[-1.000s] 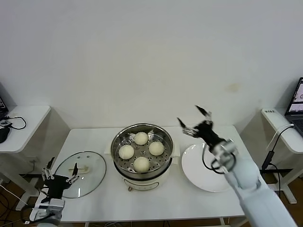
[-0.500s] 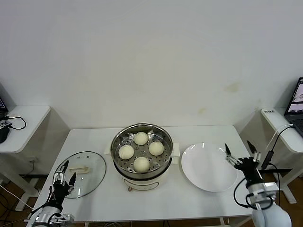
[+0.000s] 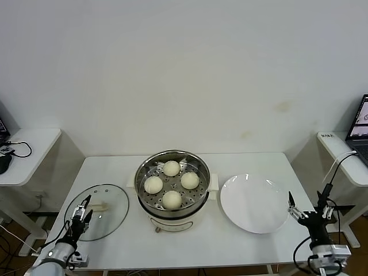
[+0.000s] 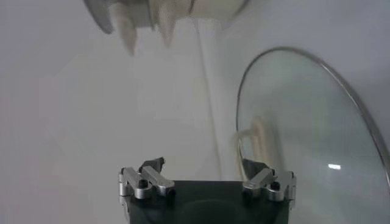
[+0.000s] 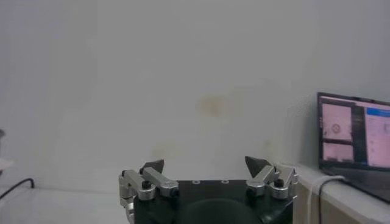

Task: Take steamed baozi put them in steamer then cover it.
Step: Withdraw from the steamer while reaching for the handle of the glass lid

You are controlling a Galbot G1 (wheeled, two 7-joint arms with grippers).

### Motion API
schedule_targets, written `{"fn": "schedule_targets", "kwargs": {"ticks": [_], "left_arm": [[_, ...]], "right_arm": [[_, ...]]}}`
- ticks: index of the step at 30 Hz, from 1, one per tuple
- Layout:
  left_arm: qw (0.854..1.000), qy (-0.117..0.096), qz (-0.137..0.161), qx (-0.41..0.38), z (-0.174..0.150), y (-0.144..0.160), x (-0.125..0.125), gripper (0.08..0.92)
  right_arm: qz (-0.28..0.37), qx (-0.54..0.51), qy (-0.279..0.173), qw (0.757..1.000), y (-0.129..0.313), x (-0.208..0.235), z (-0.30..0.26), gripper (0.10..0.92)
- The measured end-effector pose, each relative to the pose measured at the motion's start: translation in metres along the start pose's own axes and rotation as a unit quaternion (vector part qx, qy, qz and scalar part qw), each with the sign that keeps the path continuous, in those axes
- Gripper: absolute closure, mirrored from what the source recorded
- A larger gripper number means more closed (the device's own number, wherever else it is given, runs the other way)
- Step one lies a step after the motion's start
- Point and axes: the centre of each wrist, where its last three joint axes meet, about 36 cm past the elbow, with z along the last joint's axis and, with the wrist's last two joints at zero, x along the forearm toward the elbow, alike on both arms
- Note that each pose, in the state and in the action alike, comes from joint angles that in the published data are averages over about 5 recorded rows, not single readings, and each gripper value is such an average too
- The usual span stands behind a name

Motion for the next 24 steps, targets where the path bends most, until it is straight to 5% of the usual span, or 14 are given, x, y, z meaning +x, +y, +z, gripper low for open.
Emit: {"fn": "schedule_targets", "kwargs": {"ticks": [24], "left_arm": [[1.0,0.005,0.013,-0.002,0.007,-0.004,-0.06,0.177]], "right_arm": [[0.007,-0.001,0.024,1.0,-0.002,0.022,0.01,0.199]]}}
